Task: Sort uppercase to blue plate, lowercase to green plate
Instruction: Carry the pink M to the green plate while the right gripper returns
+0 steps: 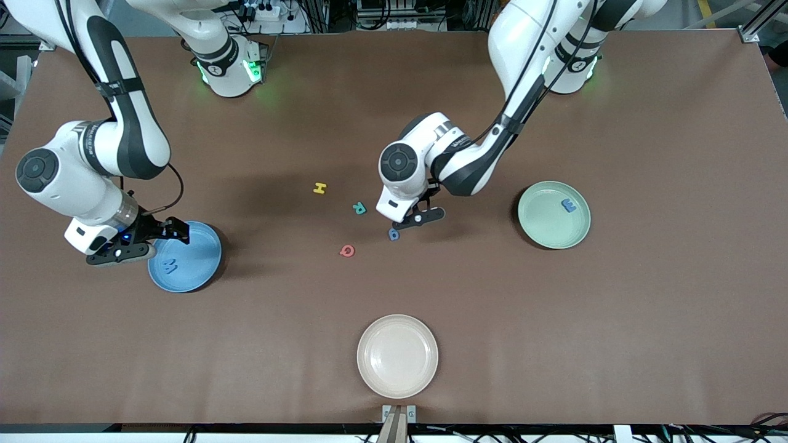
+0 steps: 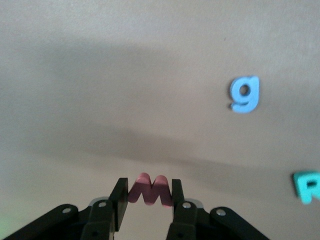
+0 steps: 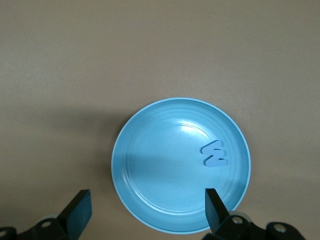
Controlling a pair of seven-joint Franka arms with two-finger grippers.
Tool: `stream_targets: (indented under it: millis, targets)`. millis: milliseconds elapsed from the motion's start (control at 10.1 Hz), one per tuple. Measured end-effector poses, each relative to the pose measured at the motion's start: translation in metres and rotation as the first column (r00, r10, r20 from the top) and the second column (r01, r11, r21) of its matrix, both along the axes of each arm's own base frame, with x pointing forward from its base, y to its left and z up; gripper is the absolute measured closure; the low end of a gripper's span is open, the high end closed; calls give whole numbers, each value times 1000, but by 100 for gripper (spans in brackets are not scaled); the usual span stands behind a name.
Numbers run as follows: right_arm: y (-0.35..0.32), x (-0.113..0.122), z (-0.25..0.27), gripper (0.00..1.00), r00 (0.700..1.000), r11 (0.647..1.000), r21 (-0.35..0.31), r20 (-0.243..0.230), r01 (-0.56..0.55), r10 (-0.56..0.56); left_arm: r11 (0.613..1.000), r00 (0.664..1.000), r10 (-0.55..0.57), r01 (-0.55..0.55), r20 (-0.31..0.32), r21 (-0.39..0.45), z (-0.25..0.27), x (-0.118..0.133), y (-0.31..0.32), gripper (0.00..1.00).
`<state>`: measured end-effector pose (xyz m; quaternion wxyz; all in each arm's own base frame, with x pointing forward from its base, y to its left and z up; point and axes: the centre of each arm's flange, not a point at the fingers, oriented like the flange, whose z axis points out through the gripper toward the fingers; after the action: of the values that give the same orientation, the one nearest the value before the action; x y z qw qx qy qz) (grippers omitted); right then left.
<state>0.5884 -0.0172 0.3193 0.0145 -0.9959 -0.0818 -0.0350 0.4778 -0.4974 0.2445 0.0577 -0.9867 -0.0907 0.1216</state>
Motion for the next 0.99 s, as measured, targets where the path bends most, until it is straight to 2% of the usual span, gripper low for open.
stream_targets:
  millis: [296, 691, 888, 986]
  targets:
    - [34, 0, 0, 0, 998, 998, 8, -5, 56, -56, 998, 995, -67, 67, -80, -3, 26, 14, 30, 60]
    - [107, -7, -2, 0, 990, 990, 21, -20, 140, -139, 991, 976, -137, 136, -167, -12, 103, 56, 123, 60]
    - [149, -17, -8, 0, 993, 993, 22, -23, 119, -119, 988, 966, -153, 149, -209, -36, 119, 75, 180, 60]
    - [174, -24, -13, 0, 996, 995, 26, -10, 93, -93, 987, 958, -163, 156, -234, -48, 112, 81, 209, 60]
